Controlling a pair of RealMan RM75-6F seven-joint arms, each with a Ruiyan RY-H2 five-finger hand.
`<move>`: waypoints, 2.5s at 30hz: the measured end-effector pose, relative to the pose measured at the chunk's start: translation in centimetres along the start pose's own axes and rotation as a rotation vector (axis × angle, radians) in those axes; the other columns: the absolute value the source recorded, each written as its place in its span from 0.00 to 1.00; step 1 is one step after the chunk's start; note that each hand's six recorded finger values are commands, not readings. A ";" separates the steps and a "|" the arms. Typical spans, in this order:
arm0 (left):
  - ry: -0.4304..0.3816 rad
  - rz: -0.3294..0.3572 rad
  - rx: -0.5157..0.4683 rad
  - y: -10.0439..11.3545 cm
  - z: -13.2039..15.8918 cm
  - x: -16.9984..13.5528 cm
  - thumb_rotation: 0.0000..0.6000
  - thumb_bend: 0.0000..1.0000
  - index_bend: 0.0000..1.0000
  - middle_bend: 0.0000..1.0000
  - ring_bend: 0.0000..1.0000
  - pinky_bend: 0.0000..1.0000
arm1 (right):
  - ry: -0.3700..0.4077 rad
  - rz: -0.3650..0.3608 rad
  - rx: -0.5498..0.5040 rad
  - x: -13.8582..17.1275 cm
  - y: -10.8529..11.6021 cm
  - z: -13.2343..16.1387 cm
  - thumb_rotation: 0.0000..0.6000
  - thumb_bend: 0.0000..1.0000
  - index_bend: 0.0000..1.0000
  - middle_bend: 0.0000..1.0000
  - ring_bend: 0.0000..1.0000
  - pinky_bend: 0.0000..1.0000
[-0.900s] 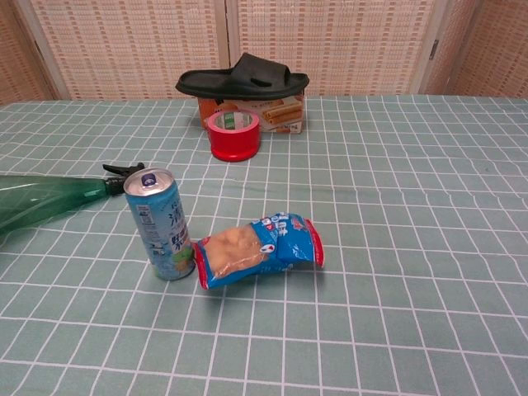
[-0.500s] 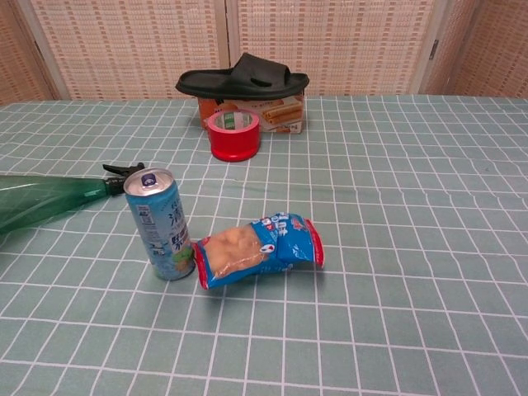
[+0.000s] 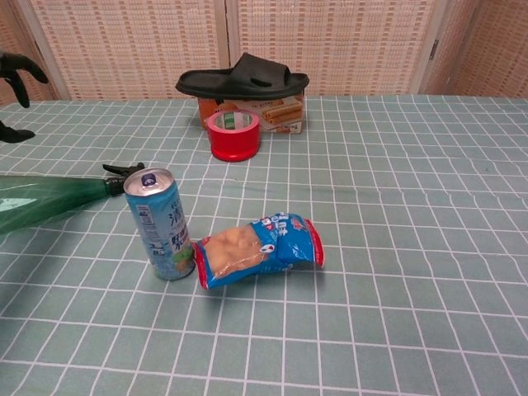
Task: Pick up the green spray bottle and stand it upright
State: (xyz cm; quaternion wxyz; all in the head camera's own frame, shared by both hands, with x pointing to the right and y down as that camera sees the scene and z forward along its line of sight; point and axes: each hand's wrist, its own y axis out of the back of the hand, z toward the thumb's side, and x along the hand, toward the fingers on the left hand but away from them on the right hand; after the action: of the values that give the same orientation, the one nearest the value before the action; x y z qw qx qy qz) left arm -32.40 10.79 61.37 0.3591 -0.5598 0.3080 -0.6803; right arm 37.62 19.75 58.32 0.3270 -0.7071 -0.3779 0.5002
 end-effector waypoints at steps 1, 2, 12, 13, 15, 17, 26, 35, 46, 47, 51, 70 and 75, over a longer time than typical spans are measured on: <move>0.002 -0.017 0.025 -0.2 0.8 0.3 1.00 0.26 0.18 0.26 0.11 0.00 | 0.000 0.001 -0.004 0.0 0.0 0.0 1.00 0.00 0.43 0.46 0.14 0.10; 0.006 -0.039 0.059 -0.5 1.7 0.7 1.00 0.26 0.18 0.24 0.10 0.00 | -0.001 0.003 -0.008 0.0 0.0 -0.1 1.00 0.00 0.43 0.46 0.14 0.10; 0.084 -0.182 0.336 -3.3 6.3 3.6 1.00 0.26 0.18 0.17 0.02 0.00 | -0.002 0.038 -0.017 0.0 0.0 -0.2 1.00 0.00 0.45 0.46 0.17 0.09; 0.090 -0.181 0.347 -3.3 6.6 3.9 1.00 0.26 0.18 0.17 0.02 0.00 | -0.002 0.039 -0.017 0.0 0.0 -0.2 1.00 0.00 0.45 0.46 0.17 0.09; 0.108 -0.186 0.368 -3.5 7.1 4.5 1.00 0.26 0.18 0.17 0.02 0.00 | -0.002 0.038 -0.027 0.0 0.1 -0.2 1.00 0.00 0.45 0.46 0.17 0.10; 0.129 -0.204 0.376 -3.9 7.2 5.0 1.00 0.26 0.19 0.17 0.02 0.00 | -0.002 0.037 -0.040 0.0 0.1 -0.2 1.00 0.00 0.45 0.46 0.17 0.10; 0.228 -0.332 0.335 -5.6 6.1 6.0 1.00 0.25 0.19 0.15 0.02 0.00 | 0.004 0.028 -0.087 0.0 0.4 -0.4 1.00 0.00 0.45 0.46 0.17 0.09; 0.247 -0.408 0.289 -6.7 7.2 6.1 1.00 0.25 0.21 0.15 0.02 0.00 | 0.006 0.032 -0.084 -0.1 0.4 -0.3 1.00 0.00 0.45 0.46 0.17 0.09; 0.247 -0.412 0.240 -6.2 9.7 6.5 1.00 0.25 0.21 0.15 0.03 0.00 | 0.007 0.032 -0.087 0.0 0.5 -0.3 1.00 0.00 0.45 0.46 0.17 0.09; 0.250 -0.411 0.240 -6.3 9.7 6.6 1.00 0.25 0.21 0.15 0.03 0.00 | 0.010 0.031 -0.089 0.1 0.5 -0.3 1.00 0.00 0.45 0.46 0.17 0.09; 0.275 -0.408 0.239 -6.4 9.3 7.2 1.00 0.25 0.22 0.15 0.04 0.00 | 0.014 0.032 -0.091 0.1 0.5 -0.4 1.00 0.00 0.45 0.46 0.17 0.09; 0.411 -0.507 0.105 -8.4 6.6 8.7 1.00 0.25 0.25 0.16 0.05 0.00 | 0.018 0.023 -0.084 0.0 0.5 -0.3 1.00 0.00 0.44 0.46 0.17 0.08; 0.427 -0.510 0.079 -8.6 6.1 9.0 1.00 0.25 0.26 0.17 0.06 0.00 | 0.020 0.021 -0.083 0.0 0.5 -0.3 1.00 0.00 0.43 0.46 0.17 0.08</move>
State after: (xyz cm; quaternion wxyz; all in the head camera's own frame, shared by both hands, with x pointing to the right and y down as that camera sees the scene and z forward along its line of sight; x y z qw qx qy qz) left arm -28.65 7.91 74.42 0.1260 -0.4493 0.1996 -0.8616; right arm 38.04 19.49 57.97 0.2959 -0.7289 -0.3878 0.4803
